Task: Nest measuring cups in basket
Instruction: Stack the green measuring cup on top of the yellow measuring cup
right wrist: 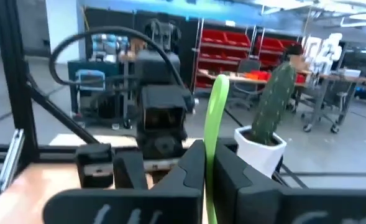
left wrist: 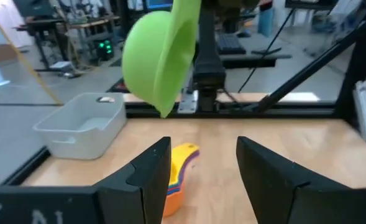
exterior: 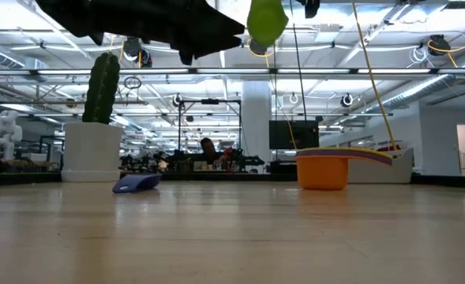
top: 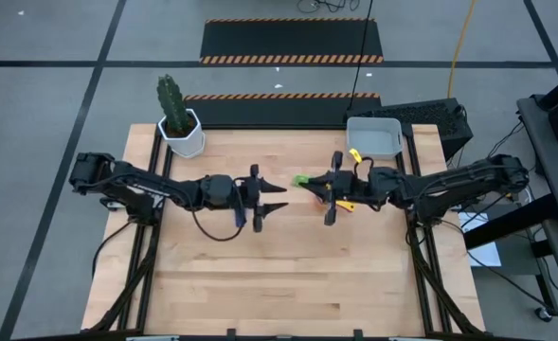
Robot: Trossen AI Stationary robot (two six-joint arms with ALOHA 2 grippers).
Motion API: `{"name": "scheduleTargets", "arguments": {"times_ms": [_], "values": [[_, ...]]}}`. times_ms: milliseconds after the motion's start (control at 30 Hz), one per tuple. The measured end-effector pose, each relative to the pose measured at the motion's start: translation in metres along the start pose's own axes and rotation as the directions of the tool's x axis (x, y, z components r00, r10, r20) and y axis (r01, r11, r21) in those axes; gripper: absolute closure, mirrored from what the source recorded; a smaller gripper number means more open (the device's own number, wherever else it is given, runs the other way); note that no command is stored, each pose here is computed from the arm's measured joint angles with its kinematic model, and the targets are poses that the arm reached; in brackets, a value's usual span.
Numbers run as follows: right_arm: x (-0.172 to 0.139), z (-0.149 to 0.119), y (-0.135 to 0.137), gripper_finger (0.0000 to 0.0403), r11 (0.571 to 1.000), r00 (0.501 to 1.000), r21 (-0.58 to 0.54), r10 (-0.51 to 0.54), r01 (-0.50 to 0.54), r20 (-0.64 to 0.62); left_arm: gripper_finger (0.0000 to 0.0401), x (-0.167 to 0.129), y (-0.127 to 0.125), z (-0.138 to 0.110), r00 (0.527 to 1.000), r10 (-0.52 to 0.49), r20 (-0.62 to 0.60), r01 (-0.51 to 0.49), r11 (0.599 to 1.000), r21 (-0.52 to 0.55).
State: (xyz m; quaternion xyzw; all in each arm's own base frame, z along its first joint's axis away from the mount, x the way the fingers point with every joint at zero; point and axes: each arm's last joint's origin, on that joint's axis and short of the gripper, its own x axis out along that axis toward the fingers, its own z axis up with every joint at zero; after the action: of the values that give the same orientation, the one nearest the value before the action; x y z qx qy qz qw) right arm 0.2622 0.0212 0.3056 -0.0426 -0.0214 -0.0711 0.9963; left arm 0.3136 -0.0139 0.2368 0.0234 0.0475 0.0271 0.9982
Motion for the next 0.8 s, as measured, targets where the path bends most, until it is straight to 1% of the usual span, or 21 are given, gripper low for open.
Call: {"name": "scheduleTargets", "arguments": {"times_ms": [100, 167, 367, 467, 633, 800], "values": [[0.0, 0.004, 0.001, 0.0403, 0.999, 0.998, 0.012, 0.038, -0.039, 0.048, 0.0215, 0.003, 0.002, -0.003, 1.0, -0.017, 0.0, 0.017, 1.0, -0.006], [0.002, 0.006, 0.001, 0.0403, 0.998, 0.995, 0.018, 0.054, -0.056, 0.081, 0.0215, 0.006, 0.002, -0.002, 0.999, -0.022, 0.042, 0.022, 1.0, 0.0], [0.006, 0.003, 0.002, 0.0403, 0.998, 0.993, 0.015, 0.061, -0.063, 0.097, 0.0215, 0.012, 0.0, -0.003, 0.993, -0.044, 0.11, 0.043, 0.999, 0.007], [0.007, 0.004, 0.001, 0.0403, 0.994, 0.989, 0.022, 0.1, -0.102, 0.107, 0.0215, 0.014, 0.0, -0.006, 0.993, -0.041, 0.112, 0.04, 0.999, 0.008], [0.007, 0.004, 0.0, 0.0403, 0.995, 0.989, 0.026, 0.098, -0.101, 0.109, 0.0215, 0.016, 0.004, -0.007, 0.992, -0.028, 0.126, 0.028, 1.0, 0.001], [0.007, 0.004, 0.001, 0.0403, 0.992, 0.986, 0.024, 0.12, -0.124, 0.115, 0.0215, 0.016, 0.006, -0.006, 0.989, -0.024, 0.146, 0.024, 1.0, 0.004]]}}
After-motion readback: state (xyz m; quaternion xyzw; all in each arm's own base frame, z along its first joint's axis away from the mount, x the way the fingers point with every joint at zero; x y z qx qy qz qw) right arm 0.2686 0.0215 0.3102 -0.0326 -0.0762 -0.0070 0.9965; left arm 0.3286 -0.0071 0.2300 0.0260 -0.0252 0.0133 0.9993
